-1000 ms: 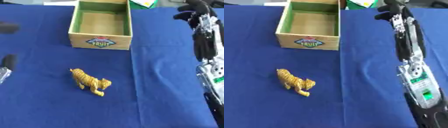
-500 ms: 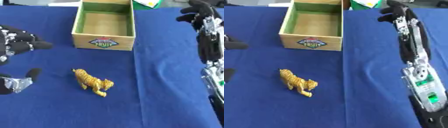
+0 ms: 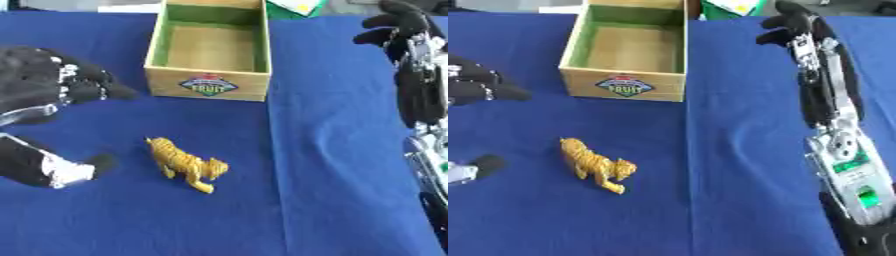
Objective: Pick up objects on the table and place them in the box.
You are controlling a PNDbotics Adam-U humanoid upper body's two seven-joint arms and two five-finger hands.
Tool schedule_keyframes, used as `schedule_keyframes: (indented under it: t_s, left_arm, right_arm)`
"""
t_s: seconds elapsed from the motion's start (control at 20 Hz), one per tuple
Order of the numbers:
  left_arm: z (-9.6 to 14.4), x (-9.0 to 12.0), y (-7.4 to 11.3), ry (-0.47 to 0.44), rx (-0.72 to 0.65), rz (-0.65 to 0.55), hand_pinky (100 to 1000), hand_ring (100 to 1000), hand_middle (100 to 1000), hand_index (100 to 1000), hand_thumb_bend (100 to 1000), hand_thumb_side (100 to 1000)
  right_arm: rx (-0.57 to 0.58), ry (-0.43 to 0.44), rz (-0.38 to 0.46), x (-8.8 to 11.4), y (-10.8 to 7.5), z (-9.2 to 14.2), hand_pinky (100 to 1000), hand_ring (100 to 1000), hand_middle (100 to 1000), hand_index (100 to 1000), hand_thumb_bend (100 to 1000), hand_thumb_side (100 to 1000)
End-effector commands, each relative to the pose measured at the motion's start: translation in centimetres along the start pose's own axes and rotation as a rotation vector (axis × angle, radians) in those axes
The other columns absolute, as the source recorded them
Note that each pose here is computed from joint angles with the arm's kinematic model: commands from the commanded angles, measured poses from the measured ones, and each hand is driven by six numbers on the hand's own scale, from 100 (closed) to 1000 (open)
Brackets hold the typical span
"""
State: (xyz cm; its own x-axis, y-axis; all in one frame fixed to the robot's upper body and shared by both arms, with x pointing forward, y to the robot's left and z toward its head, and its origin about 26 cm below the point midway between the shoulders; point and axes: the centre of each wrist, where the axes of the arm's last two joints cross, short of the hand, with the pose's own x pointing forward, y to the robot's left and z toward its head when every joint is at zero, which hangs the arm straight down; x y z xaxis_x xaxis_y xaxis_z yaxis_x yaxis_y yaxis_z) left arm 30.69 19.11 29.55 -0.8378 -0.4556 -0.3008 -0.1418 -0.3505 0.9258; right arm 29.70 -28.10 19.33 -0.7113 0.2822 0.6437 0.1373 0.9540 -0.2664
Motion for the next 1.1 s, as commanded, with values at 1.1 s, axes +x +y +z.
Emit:
schedule_keyframes:
  t_s: [1.1]
  left_arm:
    - [-7.5,-2.8,-1.9,-0.063,-0.179,0.298,654,753,737,911,494,572]
  right_arm:
    - [0.021,-0.034,-0.005,0.8,0.0,-0.6,804,651,660,845,100,882]
